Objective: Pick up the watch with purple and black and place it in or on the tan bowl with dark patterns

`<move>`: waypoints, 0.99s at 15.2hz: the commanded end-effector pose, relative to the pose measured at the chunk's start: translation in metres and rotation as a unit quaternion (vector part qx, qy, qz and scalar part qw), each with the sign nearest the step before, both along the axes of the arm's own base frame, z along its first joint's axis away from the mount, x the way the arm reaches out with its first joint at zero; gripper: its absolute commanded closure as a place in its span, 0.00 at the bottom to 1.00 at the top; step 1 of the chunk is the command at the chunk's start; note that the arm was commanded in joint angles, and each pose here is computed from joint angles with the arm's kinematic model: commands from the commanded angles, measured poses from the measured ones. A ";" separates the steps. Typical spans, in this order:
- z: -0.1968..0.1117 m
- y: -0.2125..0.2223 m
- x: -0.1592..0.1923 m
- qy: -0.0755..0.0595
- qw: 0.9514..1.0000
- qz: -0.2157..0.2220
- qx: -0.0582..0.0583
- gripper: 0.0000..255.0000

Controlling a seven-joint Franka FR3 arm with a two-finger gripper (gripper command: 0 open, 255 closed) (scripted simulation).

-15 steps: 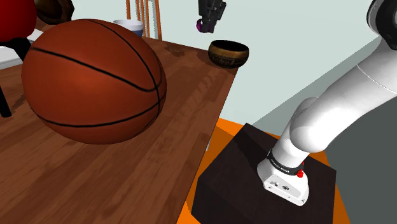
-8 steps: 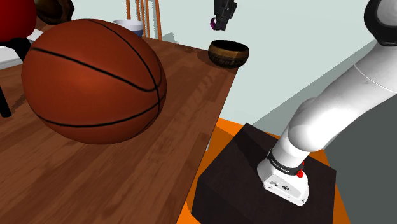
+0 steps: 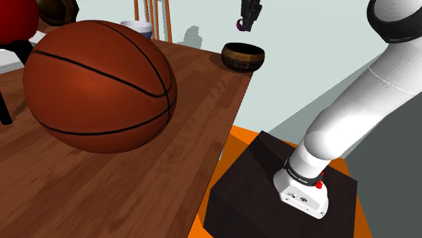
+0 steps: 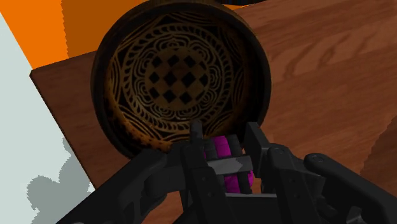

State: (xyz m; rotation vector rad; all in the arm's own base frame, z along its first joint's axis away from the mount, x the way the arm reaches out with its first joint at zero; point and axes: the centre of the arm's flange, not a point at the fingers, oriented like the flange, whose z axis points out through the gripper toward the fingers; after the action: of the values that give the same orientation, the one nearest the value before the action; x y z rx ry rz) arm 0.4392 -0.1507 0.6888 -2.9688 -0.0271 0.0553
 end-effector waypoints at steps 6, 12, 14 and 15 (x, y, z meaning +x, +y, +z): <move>-0.033 -0.006 0.001 0.000 1.000 0.001 0.000 1.00; -0.062 -0.006 0.001 0.000 1.000 0.001 0.000 1.00; -0.062 -0.006 0.001 0.000 1.000 0.001 0.000 1.00; -0.062 -0.006 0.001 0.000 1.000 0.001 0.000 1.00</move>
State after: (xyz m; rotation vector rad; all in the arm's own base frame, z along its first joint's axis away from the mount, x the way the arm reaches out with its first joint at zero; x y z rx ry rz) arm 0.4409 -0.1568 0.6274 -2.9691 -0.0291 0.0559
